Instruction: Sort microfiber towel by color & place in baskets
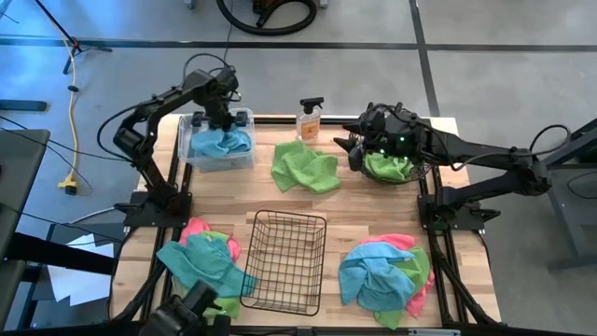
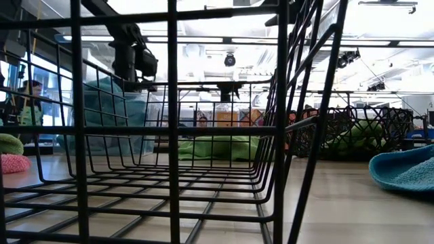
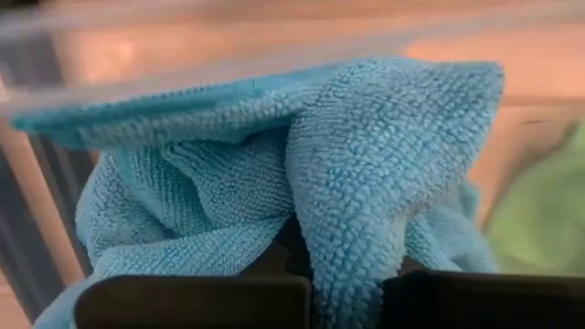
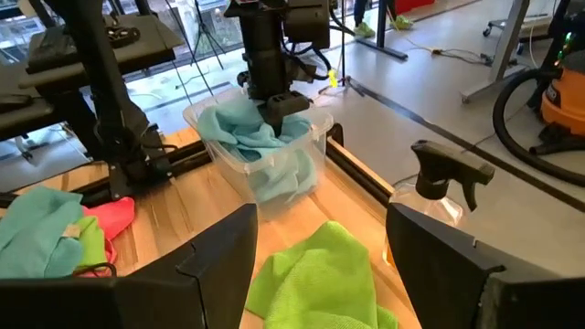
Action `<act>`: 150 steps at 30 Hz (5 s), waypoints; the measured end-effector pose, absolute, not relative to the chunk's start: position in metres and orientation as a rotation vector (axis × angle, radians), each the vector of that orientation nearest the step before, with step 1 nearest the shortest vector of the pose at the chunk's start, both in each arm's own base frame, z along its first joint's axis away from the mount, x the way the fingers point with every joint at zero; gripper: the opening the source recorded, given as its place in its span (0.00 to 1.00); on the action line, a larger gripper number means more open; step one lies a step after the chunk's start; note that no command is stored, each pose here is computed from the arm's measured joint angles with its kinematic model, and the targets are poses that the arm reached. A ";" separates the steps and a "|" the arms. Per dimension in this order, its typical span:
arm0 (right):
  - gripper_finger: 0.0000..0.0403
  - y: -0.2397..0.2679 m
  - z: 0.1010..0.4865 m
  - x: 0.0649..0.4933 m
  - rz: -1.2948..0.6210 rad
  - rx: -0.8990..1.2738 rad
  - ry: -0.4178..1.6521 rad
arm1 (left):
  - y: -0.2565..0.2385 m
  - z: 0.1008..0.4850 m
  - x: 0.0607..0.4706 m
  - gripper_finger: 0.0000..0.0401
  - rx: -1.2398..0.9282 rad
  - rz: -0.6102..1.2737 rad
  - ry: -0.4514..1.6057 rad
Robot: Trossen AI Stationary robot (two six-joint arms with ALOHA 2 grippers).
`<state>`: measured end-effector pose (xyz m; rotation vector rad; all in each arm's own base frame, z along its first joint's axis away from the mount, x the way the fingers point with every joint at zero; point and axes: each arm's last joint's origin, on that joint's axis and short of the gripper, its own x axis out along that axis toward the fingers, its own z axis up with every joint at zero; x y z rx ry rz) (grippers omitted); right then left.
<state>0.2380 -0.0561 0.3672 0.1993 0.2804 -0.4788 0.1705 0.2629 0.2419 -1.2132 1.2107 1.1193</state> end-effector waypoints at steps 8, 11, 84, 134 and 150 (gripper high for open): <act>0.60 -0.056 0.367 0.239 -0.482 0.218 0.273 | 0.248 0.211 0.176 0.00 -1.141 1.183 1.281; 0.60 -0.056 0.367 0.239 -0.484 0.228 0.271 | 0.245 0.199 0.175 0.00 -1.136 1.202 1.264; 0.60 -0.059 0.371 0.238 -0.572 0.242 0.213 | 0.146 0.278 0.127 0.44 -1.166 1.209 0.505; 0.60 -0.058 0.376 0.240 -0.504 0.278 0.160 | 0.125 0.323 0.126 0.31 -0.757 1.236 1.151; 0.60 -0.057 0.376 0.241 -0.498 0.295 0.159 | 0.141 0.312 0.130 0.30 -0.453 1.251 1.389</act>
